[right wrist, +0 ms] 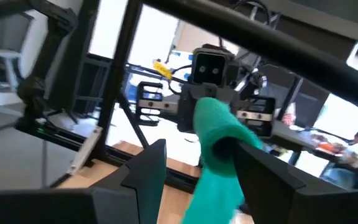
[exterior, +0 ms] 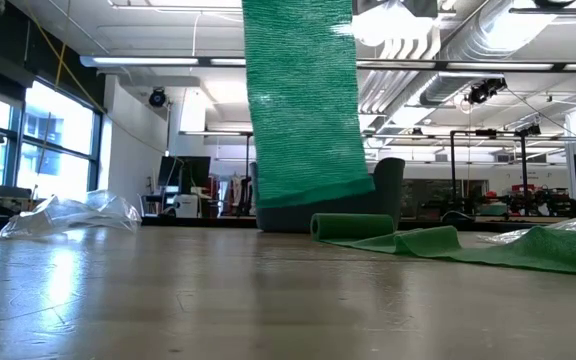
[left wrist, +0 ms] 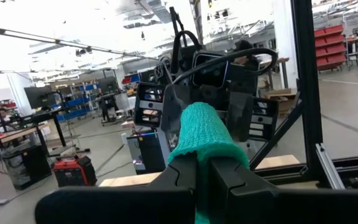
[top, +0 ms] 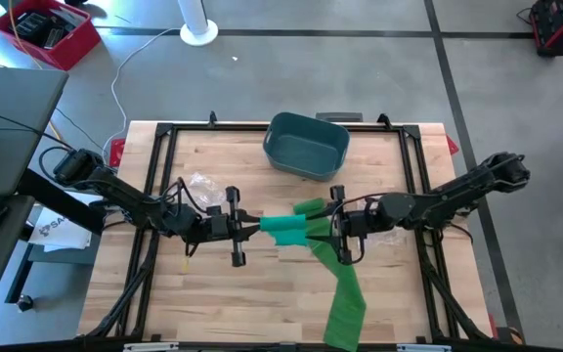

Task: Roll bandage
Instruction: Roll the light green bandage

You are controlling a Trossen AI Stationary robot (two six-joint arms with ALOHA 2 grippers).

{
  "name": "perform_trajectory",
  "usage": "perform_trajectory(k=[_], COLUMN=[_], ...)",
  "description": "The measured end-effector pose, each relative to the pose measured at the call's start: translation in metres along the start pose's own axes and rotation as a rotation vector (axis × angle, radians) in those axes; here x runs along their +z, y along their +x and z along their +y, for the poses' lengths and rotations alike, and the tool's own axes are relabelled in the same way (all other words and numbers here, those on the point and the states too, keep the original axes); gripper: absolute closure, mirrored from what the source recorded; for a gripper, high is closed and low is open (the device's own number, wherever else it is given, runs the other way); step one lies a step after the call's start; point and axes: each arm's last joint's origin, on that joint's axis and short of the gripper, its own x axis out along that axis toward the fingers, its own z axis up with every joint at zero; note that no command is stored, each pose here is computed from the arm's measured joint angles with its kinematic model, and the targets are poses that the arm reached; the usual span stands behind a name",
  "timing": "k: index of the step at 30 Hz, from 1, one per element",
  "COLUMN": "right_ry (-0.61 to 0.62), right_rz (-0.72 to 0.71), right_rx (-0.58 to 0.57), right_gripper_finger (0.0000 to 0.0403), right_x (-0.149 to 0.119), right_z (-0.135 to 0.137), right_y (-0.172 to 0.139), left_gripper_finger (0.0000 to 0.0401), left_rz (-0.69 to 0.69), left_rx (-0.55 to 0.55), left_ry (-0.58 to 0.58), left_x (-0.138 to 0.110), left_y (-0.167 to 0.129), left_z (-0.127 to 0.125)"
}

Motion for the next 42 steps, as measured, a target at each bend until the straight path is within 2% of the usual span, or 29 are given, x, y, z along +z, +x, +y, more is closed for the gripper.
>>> perform_trajectory(k=[5,18,21,27,33,36,42], right_ry=[0.03,0.028,0.029,0.07,0.093,0.091,0.089], right_rz=[-0.002,0.011,0.003,0.053,0.069,0.07,0.071], right_rx=[0.035,0.042,0.085,-0.008,0.015,0.018,0.015], right_gripper_finger=[0.0222,0.0222,0.0222,0.0222,0.0224,0.0243,0.0323], right_x=[-0.002,-0.003,-0.003,-0.008,-0.012,-0.013,-0.013], right_z=[-0.002,-0.001,0.0,-0.009,-0.013,-0.013,-0.014], right_y=[0.001,0.0,0.001,0.001,0.002,0.002,0.002], left_gripper_finger=[0.04,0.04,0.04,0.04,0.04,0.04,0.0395], left_rz=[-0.001,-0.003,0.026,0.053,0.059,0.06,0.052], left_rx=[0.0,-0.017,-0.017,-0.006,-0.009,-0.009,-0.047], left_ry=[-0.002,-0.042,-0.041,-0.058,-0.055,-0.063,-0.065], left_x=[0.0,-0.001,-0.005,-0.009,-0.009,-0.009,-0.009], left_y=[0.0,0.002,0.003,0.005,0.005,0.005,0.005], left_z=[0.0,0.002,0.004,0.007,0.007,0.007,0.006])
